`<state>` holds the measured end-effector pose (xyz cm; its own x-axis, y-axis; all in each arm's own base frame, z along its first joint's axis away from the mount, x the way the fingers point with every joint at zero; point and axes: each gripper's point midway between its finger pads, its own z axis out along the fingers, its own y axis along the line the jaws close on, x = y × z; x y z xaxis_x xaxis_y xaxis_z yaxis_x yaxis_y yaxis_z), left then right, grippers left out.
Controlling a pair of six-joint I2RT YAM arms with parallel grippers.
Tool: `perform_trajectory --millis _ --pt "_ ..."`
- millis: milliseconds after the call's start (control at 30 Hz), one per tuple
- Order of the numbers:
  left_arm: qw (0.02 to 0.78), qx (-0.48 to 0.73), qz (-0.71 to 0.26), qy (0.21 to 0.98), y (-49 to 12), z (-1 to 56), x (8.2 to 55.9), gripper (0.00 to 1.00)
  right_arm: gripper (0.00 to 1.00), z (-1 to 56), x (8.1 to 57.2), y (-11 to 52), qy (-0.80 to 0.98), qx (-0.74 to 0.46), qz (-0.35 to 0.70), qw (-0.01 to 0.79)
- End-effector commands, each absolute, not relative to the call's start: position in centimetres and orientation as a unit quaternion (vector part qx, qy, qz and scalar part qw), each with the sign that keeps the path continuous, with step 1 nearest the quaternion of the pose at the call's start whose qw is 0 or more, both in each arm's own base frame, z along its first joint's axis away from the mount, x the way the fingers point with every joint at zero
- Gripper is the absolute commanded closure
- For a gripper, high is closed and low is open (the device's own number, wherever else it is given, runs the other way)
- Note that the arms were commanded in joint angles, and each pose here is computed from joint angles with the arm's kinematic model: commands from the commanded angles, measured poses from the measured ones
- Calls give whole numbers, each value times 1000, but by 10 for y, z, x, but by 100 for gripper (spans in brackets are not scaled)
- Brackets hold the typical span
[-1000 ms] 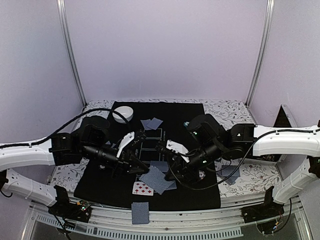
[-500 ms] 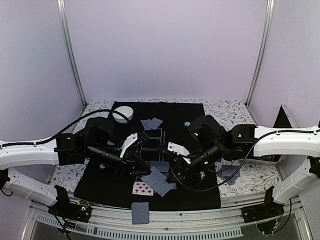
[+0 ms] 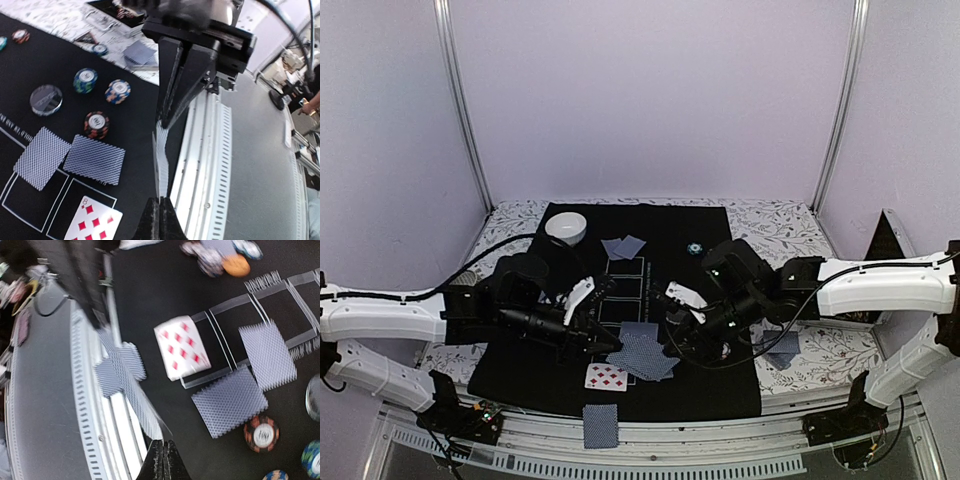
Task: Distribute texas hold em gaming equipment
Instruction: Pass from the right arm to the left, then pass from the left arm to the right
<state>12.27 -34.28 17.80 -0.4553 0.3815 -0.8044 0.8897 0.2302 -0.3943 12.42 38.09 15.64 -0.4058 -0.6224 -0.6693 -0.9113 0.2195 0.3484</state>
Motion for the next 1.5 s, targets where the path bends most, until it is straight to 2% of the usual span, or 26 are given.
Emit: perform_trajectory --millis 0,167,400,467,500,567,600,733,867,1100,1333,1467 --pt "299 384 -427 762 -346 153 146 100 97 99 138 354 824 -451 311 146" --pt "292 379 -403 780 -348 124 154 100 94 61 139 343 844 -434 292 120" --pt "376 389 -320 778 -329 152 183 100 94 43 122 325 864 -415 282 50" --pt "413 400 -297 762 -322 172 189 100 84 44 114 320 866 -413 280 29" --pt "432 401 -288 755 -319 182 193 100 71 45 113 316 870 -410 272 23" --pt "462 392 -266 750 -308 196 201 100 56 54 120 310 881 -398 253 27" --pt "476 383 -255 749 -303 204 206 100 50 62 126 310 884 -393 249 36" --pt "504 313 -226 773 -275 214 235 100 40 122 172 333 880 -373 270 120" --pt "464 269 -219 815 -264 188 247 100 39 144 217 369 886 -320 296 160" --pt "418 221 -241 847 -258 147 239 100 47 107 277 393 912 -249 283 161" --pt "381 203 -238 870 -261 114 240 100 51 49 278 390 920 -278 260 91" --pt "370 206 -233 876 -264 99 241 100 51 39 276 391 916 -306 249 74"
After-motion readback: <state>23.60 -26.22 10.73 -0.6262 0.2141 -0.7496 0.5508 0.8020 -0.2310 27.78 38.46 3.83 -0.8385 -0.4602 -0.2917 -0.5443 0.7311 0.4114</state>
